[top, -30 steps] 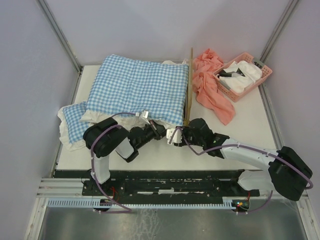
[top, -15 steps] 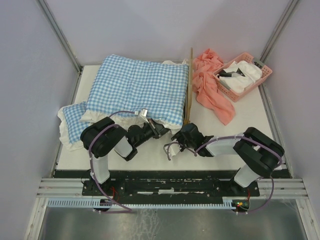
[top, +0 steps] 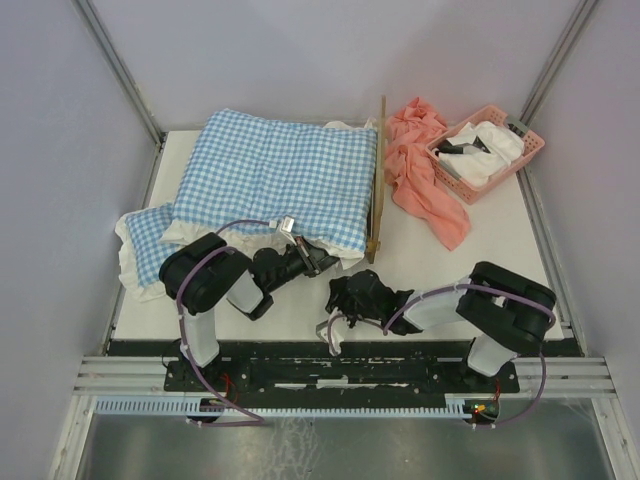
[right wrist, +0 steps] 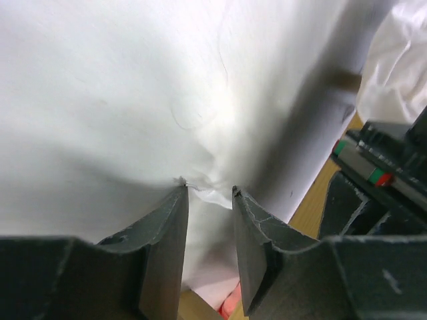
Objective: Set up the pet bed
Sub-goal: Tie the ropes to the bed frame.
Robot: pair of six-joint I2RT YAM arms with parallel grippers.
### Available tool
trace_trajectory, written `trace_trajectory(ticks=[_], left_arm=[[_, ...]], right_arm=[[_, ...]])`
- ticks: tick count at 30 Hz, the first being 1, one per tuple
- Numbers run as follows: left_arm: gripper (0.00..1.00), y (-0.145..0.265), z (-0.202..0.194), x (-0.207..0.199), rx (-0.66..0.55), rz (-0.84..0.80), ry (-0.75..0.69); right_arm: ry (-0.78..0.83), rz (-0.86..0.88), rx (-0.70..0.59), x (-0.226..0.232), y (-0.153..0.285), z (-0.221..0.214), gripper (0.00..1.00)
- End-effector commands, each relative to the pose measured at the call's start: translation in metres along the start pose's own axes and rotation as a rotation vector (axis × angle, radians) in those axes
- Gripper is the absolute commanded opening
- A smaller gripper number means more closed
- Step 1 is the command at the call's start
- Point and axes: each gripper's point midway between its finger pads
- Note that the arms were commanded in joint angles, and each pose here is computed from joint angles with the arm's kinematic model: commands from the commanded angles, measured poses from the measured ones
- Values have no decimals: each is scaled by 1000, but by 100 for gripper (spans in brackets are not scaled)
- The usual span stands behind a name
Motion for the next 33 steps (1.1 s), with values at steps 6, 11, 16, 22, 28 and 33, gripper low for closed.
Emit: trace_trajectory(ticks=[6, 11, 16, 22, 28, 33], left_arm=[[3, -4, 6, -29, 18, -94, -4], [3, -6, 5, -31, 32, -104, 11], [3, -7, 2, -31, 52, -118, 44], [3, -5, -1, -26, 58, -123, 90], [3, -9, -1, -24, 70, -123, 105], [3, -9, -2, -22, 73, -118, 104]], right_arm=[[59, 180, -9, 4, 39, 1, 42], [105, 203, 20, -14, 48, -14, 43], [214, 289, 0, -18, 41, -21, 44], [298, 383, -67, -5, 37, -24, 46], [372, 382, -102, -4, 33, -20, 47], [395, 375, -139, -1, 25, -15, 45]])
Point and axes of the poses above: each gripper's point midway between its finger pads, its own y axis back along the fingers, its own x axis along the line the jaws close on, z = x × y, and after that the axes turned 13 degrees about y, right-handed
